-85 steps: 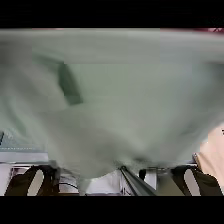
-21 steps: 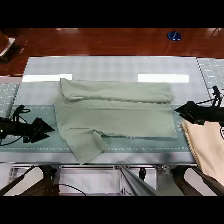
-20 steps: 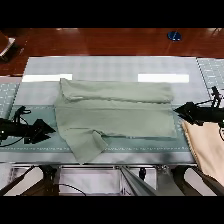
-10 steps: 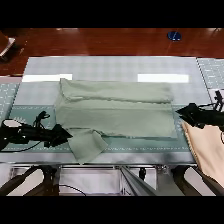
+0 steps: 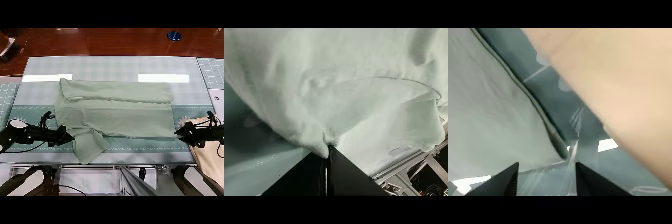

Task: Fold the shirts.

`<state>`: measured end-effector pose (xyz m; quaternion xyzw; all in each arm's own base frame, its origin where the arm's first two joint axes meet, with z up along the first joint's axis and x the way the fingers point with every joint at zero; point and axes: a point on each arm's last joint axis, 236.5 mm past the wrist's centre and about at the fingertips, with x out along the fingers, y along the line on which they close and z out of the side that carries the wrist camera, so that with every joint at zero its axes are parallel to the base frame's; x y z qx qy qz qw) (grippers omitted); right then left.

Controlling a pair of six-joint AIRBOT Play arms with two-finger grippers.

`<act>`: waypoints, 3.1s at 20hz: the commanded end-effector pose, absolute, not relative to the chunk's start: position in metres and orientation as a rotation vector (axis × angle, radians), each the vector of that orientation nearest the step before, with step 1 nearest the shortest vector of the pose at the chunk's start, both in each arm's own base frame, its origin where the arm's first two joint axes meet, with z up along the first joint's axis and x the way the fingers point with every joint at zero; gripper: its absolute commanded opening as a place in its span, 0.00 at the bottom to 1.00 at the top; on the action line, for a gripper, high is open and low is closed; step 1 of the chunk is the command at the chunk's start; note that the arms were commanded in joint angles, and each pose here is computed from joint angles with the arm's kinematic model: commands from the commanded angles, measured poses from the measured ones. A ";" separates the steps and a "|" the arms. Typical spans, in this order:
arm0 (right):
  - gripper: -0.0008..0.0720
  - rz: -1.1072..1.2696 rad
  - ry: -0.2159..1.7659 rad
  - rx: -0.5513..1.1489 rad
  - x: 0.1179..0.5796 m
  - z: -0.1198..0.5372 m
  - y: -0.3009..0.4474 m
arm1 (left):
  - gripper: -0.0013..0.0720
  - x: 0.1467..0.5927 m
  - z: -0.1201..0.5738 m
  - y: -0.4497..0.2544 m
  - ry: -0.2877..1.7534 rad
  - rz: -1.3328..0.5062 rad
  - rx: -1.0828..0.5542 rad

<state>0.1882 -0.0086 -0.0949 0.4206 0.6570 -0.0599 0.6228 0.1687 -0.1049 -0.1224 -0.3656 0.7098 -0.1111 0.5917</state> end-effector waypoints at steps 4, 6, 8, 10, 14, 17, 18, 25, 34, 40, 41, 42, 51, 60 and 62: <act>0.58 -0.121 1.457 1.074 0.208 -0.105 0.001 | 0.04 0.183 -0.132 -0.094 1.589 -0.204 -0.819; 0.58 -0.101 1.469 1.068 0.214 -0.114 0.008 | 0.04 0.183 -0.132 -0.094 1.589 -0.205 -0.819; 0.53 -0.088 1.448 1.055 0.229 -0.118 0.015 | 0.04 0.185 -0.130 -0.094 1.583 -0.207 -0.816; 0.10 -0.022 1.429 1.002 0.245 -0.109 0.019 | 0.04 0.195 -0.123 -0.092 1.565 -0.227 -0.804; 0.06 0.095 1.389 0.903 0.274 -0.070 0.014 | 0.04 0.246 -0.079 -0.081 1.456 -0.293 -0.756; 0.06 0.116 1.311 0.876 0.303 -0.044 0.004 | 0.04 0.293 -0.047 -0.070 1.327 -0.290 -0.719; 0.06 0.123 1.289 0.876 0.313 -0.038 0.001 | 0.04 0.309 -0.040 -0.068 1.289 -0.286 -0.704; 0.06 0.178 1.261 0.814 0.391 -0.036 0.008 | 0.04 0.409 -0.033 -0.075 1.259 -0.302 -0.689; 0.06 0.213 1.204 0.884 0.467 -0.044 -0.006 | 0.04 0.510 -0.030 -0.067 1.244 -0.339 -0.716; 0.52 0.197 1.164 0.957 0.490 -0.060 -0.010 | 0.71 0.498 -0.070 -0.076 1.379 -0.361 -0.747; 0.58 0.198 1.164 0.958 0.489 -0.058 -0.012 | 0.71 0.497 -0.068 -0.072 1.385 -0.355 -0.746; 0.58 0.208 1.172 0.956 0.486 -0.053 -0.015 | 0.71 0.495 -0.062 -0.064 1.387 -0.352 -0.744; 0.58 -0.040 1.278 0.844 0.423 -0.065 -0.108 | 0.71 0.450 0.012 0.025 1.065 -0.071 -0.547; 0.58 0.138 1.307 0.975 0.447 -0.106 -0.021 | 0.71 0.388 0.001 -0.081 0.979 -0.190 -0.488; 0.58 0.196 1.353 0.946 0.443 -0.108 0.006 | 0.71 0.389 0.003 -0.094 0.973 -0.213 -0.500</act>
